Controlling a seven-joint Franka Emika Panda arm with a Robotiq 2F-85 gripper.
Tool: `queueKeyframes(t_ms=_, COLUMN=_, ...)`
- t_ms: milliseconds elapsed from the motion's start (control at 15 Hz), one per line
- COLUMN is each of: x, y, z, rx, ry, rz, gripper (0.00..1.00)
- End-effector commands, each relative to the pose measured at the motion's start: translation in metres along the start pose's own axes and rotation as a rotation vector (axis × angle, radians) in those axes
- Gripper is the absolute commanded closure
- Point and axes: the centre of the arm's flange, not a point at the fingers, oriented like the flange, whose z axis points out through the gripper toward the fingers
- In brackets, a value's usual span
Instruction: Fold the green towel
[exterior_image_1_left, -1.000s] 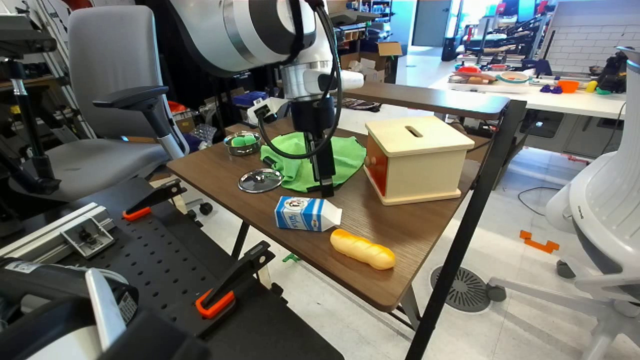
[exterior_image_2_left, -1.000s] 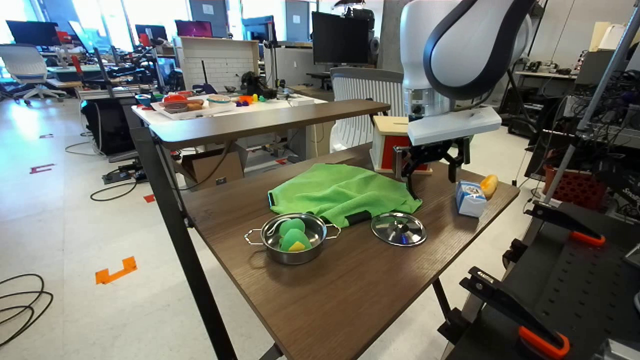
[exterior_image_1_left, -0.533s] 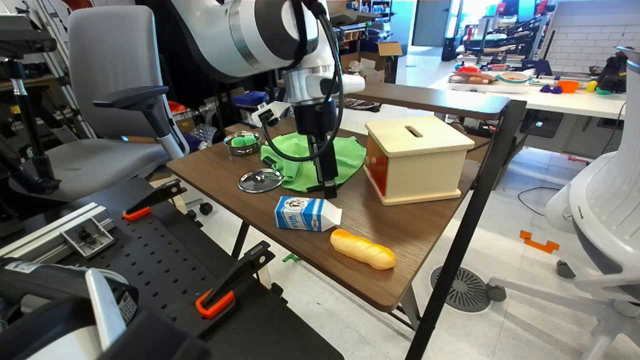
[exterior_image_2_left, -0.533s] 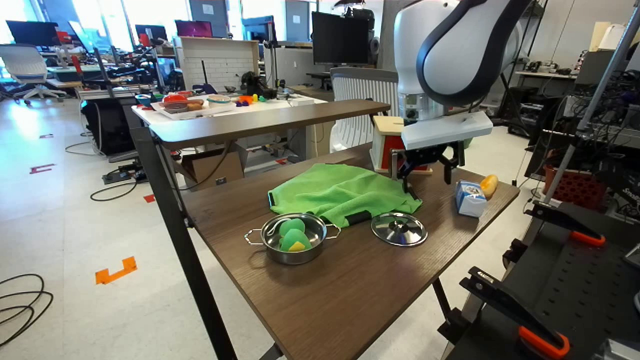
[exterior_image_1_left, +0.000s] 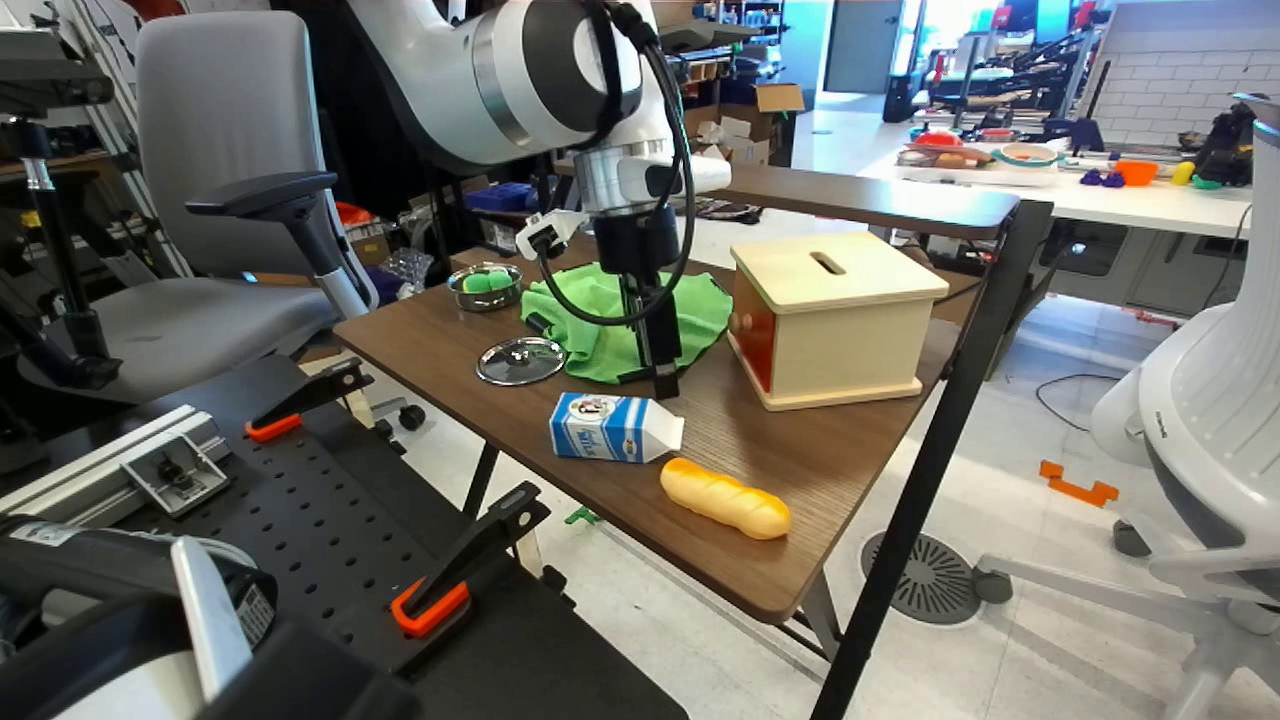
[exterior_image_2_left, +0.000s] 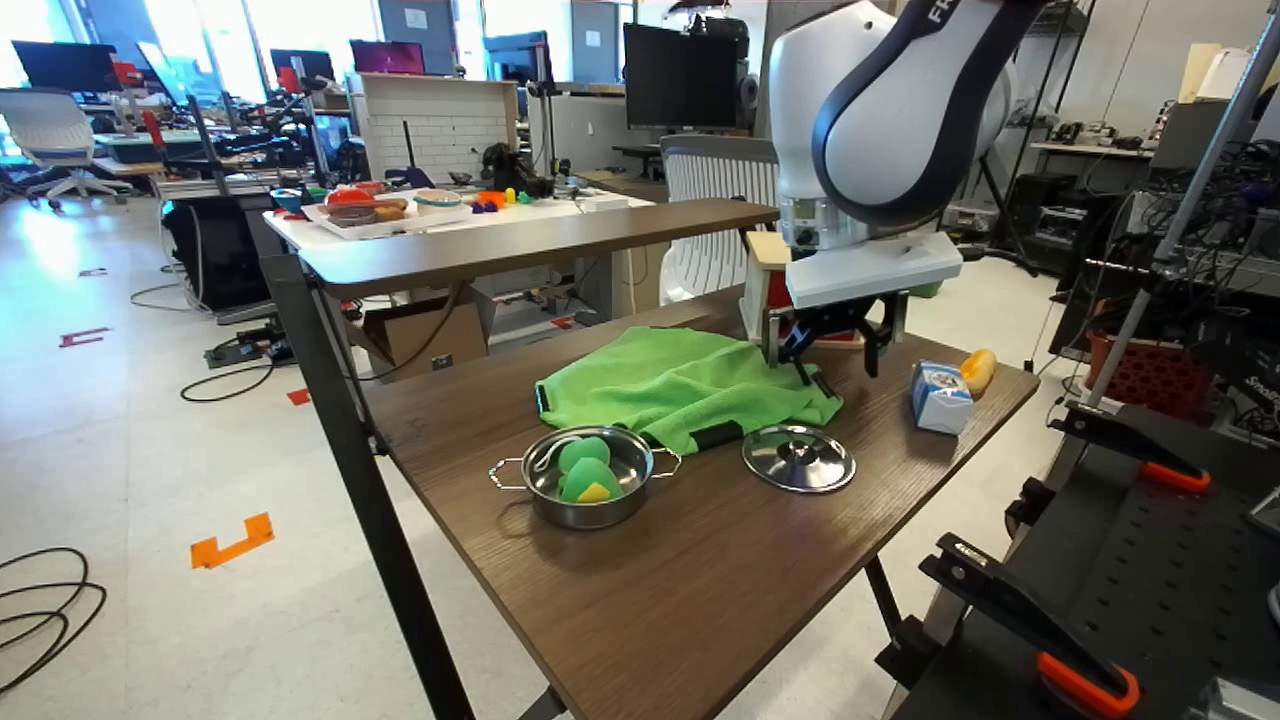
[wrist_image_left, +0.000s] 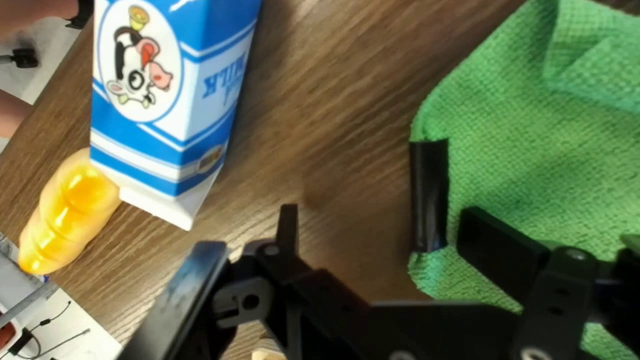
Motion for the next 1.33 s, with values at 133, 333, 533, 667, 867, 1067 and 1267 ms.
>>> queueKeyframes(t_ms=133, x=0.007, y=-0.014, z=-0.003, rx=-0.003, ry=0.02, rz=-0.01, gripper=0.66)
queueKeyframes(t_ms=333, x=0.012, y=-0.013, z=-0.007, rx=0.005, ry=0.026, rz=-0.001, gripper=0.88)
queueKeyframes(t_ms=533, x=0.015, y=-0.011, z=-0.016, rx=0.015, ry=0.019, rz=0.0, gripper=1.0)
queueKeyframes(t_ms=667, x=0.015, y=-0.008, z=-0.028, rx=0.021, ry=0.019, rz=-0.003, gripper=0.98)
queueKeyframes(t_ms=867, x=0.018, y=0.0, z=-0.056, rx=0.051, ry=0.011, rz=0.001, gripper=0.98)
queueKeyframes(t_ms=1067, x=0.021, y=0.007, z=-0.094, rx=0.085, ry=0.014, rz=-0.002, gripper=0.98)
queueKeyframes(t_ms=1267, x=0.025, y=0.002, z=-0.13, rx=0.111, ry=0.028, rz=-0.003, gripper=0.98)
